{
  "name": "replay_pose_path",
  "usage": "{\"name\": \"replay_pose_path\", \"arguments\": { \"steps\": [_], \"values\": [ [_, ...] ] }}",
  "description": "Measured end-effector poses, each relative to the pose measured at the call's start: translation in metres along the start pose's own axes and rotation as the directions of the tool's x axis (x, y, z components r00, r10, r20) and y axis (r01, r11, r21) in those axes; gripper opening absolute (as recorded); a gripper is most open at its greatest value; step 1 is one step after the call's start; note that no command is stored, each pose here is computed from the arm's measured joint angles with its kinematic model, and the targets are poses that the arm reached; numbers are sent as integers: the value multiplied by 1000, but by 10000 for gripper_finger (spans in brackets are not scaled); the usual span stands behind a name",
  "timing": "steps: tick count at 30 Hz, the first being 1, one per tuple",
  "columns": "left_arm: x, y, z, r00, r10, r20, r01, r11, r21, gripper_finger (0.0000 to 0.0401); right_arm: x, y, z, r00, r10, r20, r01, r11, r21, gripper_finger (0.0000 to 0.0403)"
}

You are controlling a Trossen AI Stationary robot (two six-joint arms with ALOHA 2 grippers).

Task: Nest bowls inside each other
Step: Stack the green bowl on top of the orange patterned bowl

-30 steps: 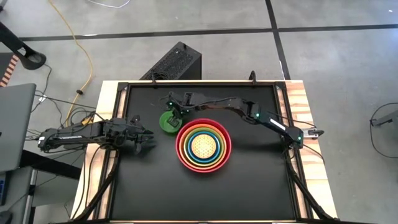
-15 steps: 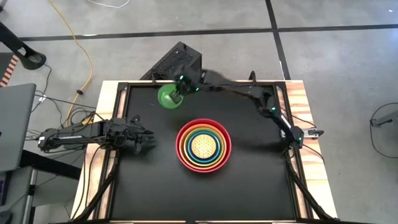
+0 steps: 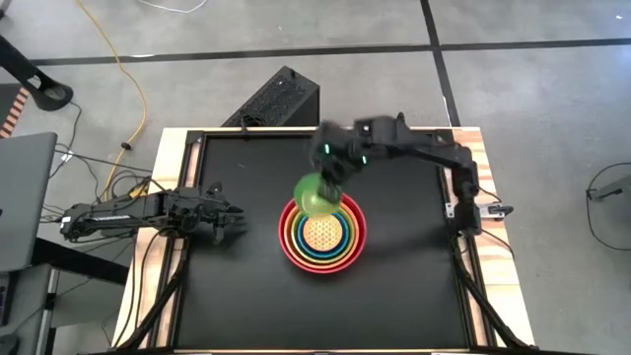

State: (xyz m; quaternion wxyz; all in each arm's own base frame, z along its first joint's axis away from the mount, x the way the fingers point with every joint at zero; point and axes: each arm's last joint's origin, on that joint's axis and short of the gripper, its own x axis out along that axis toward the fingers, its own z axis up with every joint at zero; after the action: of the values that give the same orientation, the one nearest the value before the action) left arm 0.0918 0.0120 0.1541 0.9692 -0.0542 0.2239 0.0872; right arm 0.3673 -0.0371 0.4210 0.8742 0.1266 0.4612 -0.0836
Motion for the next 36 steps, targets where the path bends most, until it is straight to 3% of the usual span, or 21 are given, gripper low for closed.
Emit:
{"name": "replay_pose_path", "arguments": {
  "steps": [5, 9, 14, 19, 22, 36],
  "values": [
    [0, 0, 0, 1000, 0, 0, 0, 1000, 0, 87, 5, 52, -27, 999, 27, -33, -31, 989, -145, 3],
    [0, 0, 0, 1000, 0, 0, 0, 1000, 0, 87, 24, 64, -49, 1000, -11, 20, 15, 980, -197, 2],
    [0, 0, 0, 1000, 0, 0, 0, 1000, 0, 87, 67, 48, -78, 993, 83, 83, -69, 984, -164, 2],
    [0, 0, 0, 1000, 1, 0, -1, 1000, 0, 87, 97, 14, -100, 989, 61, 133, -60, 998, -15, 2],
    [0, 0, 0, 1000, 1, 0, -1, 1000, 0, 87, 113, 2, -109, 988, 60, 142, -63, 998, 15, 2],
    [0, 0, 0, 1000, 0, 0, 0, 1000, 0, 87, 144, -3, -116, 992, 22, 121, -26, 999, 36, 2]
  ]
}}
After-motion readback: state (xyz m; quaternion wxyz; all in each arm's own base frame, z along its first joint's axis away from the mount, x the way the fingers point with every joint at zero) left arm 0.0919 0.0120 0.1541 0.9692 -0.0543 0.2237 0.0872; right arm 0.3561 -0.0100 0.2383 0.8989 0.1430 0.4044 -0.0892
